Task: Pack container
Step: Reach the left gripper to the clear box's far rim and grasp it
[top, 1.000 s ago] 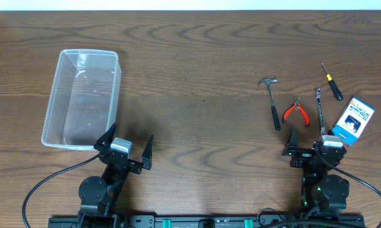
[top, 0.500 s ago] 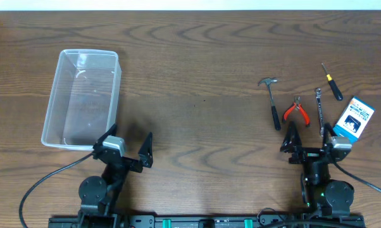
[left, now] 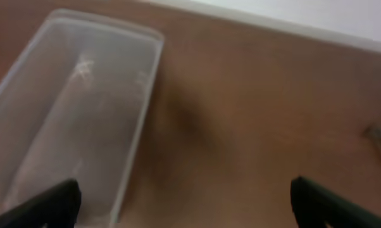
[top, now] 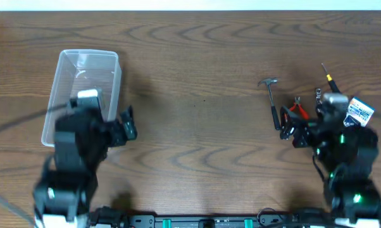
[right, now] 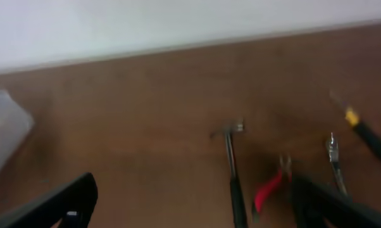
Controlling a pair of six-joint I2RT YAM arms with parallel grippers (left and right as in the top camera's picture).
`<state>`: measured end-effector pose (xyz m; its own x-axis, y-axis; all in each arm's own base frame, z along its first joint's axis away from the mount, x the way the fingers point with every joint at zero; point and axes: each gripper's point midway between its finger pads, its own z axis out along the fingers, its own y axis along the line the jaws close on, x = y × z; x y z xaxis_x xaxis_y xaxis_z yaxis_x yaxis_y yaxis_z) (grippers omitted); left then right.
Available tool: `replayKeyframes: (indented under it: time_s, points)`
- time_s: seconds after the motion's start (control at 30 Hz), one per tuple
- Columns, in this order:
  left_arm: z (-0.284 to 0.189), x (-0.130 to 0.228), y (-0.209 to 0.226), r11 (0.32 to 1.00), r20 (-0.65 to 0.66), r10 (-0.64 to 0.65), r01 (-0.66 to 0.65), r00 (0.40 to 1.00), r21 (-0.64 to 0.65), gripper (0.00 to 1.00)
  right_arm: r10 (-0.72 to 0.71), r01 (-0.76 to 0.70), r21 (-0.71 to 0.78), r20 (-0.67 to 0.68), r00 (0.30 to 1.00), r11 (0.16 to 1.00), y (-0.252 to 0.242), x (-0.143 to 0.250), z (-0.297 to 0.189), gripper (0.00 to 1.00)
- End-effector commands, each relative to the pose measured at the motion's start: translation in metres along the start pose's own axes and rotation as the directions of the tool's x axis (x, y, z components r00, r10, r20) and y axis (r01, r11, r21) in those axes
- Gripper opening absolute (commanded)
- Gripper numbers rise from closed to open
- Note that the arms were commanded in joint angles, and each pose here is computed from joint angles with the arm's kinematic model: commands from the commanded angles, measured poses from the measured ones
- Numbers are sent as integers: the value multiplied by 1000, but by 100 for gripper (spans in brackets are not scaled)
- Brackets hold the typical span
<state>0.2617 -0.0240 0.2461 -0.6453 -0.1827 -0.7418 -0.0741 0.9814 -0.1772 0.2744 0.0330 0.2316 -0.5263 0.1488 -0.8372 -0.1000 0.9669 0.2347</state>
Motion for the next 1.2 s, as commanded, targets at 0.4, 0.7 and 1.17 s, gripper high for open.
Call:
replayKeyframes:
  time_s: [0.4,0.7,1.17]
  points:
    - [-18,-20,-7,996,-404,-19,-19,914,-88,98,-83,60,-89,-295,952,994,16,-26,9,74]
    - [2,-81,46,922,-140,-66,7,988,-387,53,-80,56,-88,-300,951,995,16,-25,9,27]
    - [147,-85,109,848,-148,-260,153,954,-508,6,-66,39,-83,-352,934,996,15,-12,5,24]
